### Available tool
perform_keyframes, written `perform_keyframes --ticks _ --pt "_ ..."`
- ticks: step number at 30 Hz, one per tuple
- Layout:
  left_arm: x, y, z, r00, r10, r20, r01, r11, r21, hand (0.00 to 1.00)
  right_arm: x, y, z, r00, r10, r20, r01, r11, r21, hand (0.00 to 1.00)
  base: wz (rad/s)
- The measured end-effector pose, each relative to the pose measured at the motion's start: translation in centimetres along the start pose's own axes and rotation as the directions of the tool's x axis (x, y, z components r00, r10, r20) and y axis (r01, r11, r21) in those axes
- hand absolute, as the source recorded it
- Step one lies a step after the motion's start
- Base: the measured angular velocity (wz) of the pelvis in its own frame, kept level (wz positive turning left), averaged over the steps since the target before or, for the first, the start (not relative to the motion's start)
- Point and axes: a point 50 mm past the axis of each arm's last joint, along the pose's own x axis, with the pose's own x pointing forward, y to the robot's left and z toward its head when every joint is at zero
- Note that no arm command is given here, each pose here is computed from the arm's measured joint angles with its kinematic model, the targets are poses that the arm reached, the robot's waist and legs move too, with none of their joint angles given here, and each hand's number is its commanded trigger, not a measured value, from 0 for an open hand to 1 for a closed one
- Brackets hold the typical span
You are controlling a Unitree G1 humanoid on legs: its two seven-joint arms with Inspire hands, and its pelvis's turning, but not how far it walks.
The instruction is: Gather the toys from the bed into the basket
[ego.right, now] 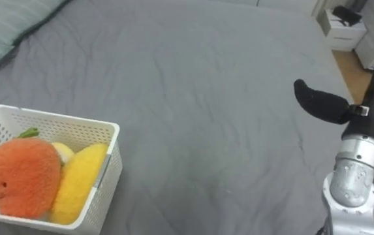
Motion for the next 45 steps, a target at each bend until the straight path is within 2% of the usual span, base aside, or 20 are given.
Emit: perform_keyframes --ticks 3,12,17,20,21,23,24,26,29,30,33,35,36,38,42,45 --pt "-0.1 -0.3 -0.5 1.0 -0.004 -0.022 0.004 1.0 -0.008 0.0 -0.3 -1.2 -1.5 0.994 -0.069 -0.079 0.071 0.997 0.026 0.0 -0.14" --pt "-0.2 0.5 -1.4 0.998 0.04 -0.053 -0.04 0.999 -0.008 0.0 -2.3 -3.4 -6.3 0.933 -0.171 -0.316 0.189 0.982 0.027 0.0 -0.09" --pt "-0.4 0.8 -1.8 0.996 0.069 -0.06 -0.07 0.998 -0.007 0.0 -5.3 -4.8 -10.8 0.802 -0.253 -0.542 0.311 0.95 0.017 0.0 -0.02" --pt "-0.4 0.8 -1.8 0.995 0.071 -0.063 -0.074 0.996 -0.042 0.0 -8.3 -6.0 -14.4 0.627 -0.303 -0.718 0.434 0.901 -0.002 0.0 0.01" --pt "-0.4 0.8 -1.9 0.995 0.072 -0.064 -0.075 0.996 -0.041 0.0 -8.9 -6.2 -14.9 0.595 -0.31 -0.742 0.452 0.892 -0.011 0.0 0.1" --pt "-0.5 0.9 -2.0 0.995 0.074 -0.068 -0.077 0.996 -0.04 0.0 -12.2 -7.2 -17.0 0.458 -0.362 -0.812 0.479 0.87 -0.118 0.0 0.11" --pt "-0.5 0.9 -2.1 0.995 0.074 -0.07 -0.077 0.996 -0.04 0.0 -13.0 -7.4 -17.4 0.427 -0.372 -0.824 0.477 0.867 -0.145 0.0 0.04" --pt "-0.5 0.9 -2.3 0.995 0.071 -0.077 -0.074 0.996 -0.04 0.0 -16.3 -8.0 -18.7 0.319 -0.386 -0.865 0.437 0.87 -0.228 0.0 -0.02" --pt "-0.6 1.0 -2.6 0.994 0.068 -0.086 -0.072 0.996 -0.045 0.0 -19.8 -8.8 -19.7 0.202 -0.405 -0.892 0.344 0.882 -0.322 0.0 -0.04" --pt "-0.6 1.0 -2.7 0.994 0.066 -0.091 -0.071 0.996 -0.049 0.0 -20.4 -9.0 -19.8 0.187 -0.406 -0.895 0.308 0.889 -0.339 0.0 -0.07" --pt "-0.7 1.1 -3.1 0.992 0.058 -0.109 -0.064 0.997 -0.049 0.0 -23.1 -9.4 -20.2 0.123 -0.377 -0.918 0.125 0.924 -0.363 0.0 -0.05" --pt "-0.8 1.1 -3.3 0.991 0.058 -0.123 -0.064 0.997 -0.041 0.0 -24.7 -9.1 -20.3 0.077 -0.327 -0.942 -0.036 0.943 -0.33 0.0 -0.06" --pt "-0.8 1.0 -3.3 0.99 0.058 -0.126 -0.063 0.997 -0.04 0.0 -25.1 -9.0 -20.4 0.069 -0.312 -0.947 -0.086 0.944 -0.318 0.0 0.0" --pt "-0.7 0.9 -3.2 0.99 0.053 -0.131 -0.059 0.998 -0.038 0.0 -26.5 -8.6 -20.4 0.025 -0.259 -0.965 -0.27 0.928 -0.256 0.0 0.0" --pt "-0.5 0.4 -3.0 0.989 0.038 -0.14 -0.041 0.999 -0.024 0.0 -26.3 -7.4 -20.6 0.014 -0.178 -0.984 -0.423 0.891 -0.167 0.0 0.01" --pt "-0.3 -0.2 -2.4 0.989 0.023 -0.144 -0.027 0.999 -0.023 0.0 -24.8 -6.1 -20.7 0.042 -0.141 -0.989 -0.449 0.882 -0.145 0.0 0.03"
